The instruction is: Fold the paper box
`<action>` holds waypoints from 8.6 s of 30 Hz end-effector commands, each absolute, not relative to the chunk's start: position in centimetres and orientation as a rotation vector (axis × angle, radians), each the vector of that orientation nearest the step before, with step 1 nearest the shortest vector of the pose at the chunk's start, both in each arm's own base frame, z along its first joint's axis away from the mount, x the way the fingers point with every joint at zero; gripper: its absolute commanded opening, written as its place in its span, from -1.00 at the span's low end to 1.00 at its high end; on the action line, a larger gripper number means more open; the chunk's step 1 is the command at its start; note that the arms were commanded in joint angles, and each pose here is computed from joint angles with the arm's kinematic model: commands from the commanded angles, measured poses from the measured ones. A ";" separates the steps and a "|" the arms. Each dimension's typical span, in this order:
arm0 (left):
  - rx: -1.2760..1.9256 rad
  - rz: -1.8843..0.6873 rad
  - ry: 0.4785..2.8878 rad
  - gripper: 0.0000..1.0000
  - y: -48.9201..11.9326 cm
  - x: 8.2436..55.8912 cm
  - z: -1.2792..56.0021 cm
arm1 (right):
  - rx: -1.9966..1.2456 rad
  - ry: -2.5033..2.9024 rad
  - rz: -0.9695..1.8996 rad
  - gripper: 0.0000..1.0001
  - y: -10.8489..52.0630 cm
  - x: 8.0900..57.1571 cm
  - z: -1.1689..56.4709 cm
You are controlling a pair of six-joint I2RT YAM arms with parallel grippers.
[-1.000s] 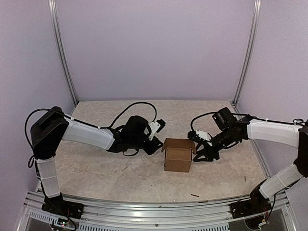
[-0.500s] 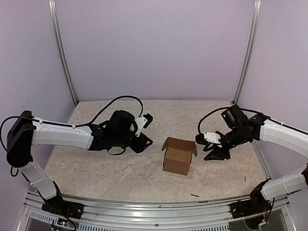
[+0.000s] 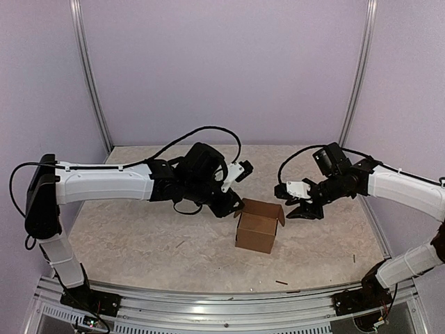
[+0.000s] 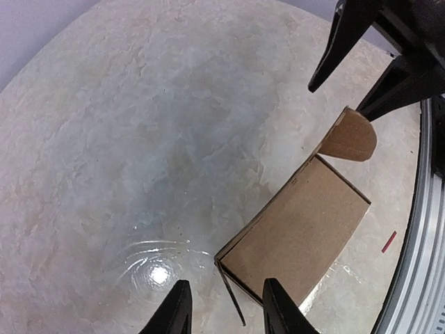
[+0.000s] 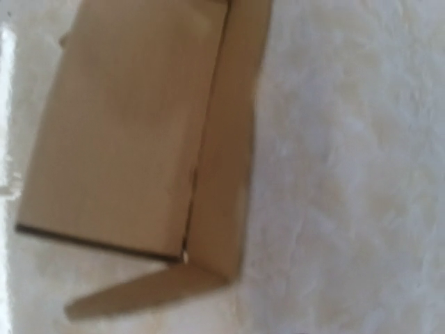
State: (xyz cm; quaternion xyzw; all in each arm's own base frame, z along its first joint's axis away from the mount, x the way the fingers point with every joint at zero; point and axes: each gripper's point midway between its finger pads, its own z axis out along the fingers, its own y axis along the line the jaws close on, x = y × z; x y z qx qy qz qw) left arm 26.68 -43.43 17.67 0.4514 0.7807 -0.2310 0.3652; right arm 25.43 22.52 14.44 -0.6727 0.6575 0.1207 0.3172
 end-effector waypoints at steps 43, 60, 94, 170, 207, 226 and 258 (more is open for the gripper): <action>1.107 -0.506 2.221 -1.00 -45.0 28.6 14.2 | -1.719 1.671 0.435 0.03 27.2 20.6 13.8; 1.077 -0.581 2.278 -0.98 -46.1 27.4 13.8 | -1.688 1.689 0.401 -0.14 27.2 21.4 13.7; 1.002 -0.625 2.333 -1.00 -46.5 26.0 13.1 | -1.747 1.734 0.365 -0.16 25.5 20.2 11.7; 0.989 -0.533 2.194 -1.00 -47.0 24.5 12.9 | -1.727 1.773 0.400 -0.19 24.5 19.6 13.7; 0.930 -0.509 2.219 -1.00 -46.4 23.1 11.7 | -1.778 1.753 0.393 -0.17 23.6 18.5 13.1; 0.931 -0.511 2.221 -1.00 -46.8 22.9 10.9 | -1.737 1.779 0.372 -0.18 23.7 19.2 12.8; 1.002 -0.475 2.328 -1.00 -47.4 22.6 10.0 | -1.794 1.757 0.387 -0.17 23.2 18.1 12.6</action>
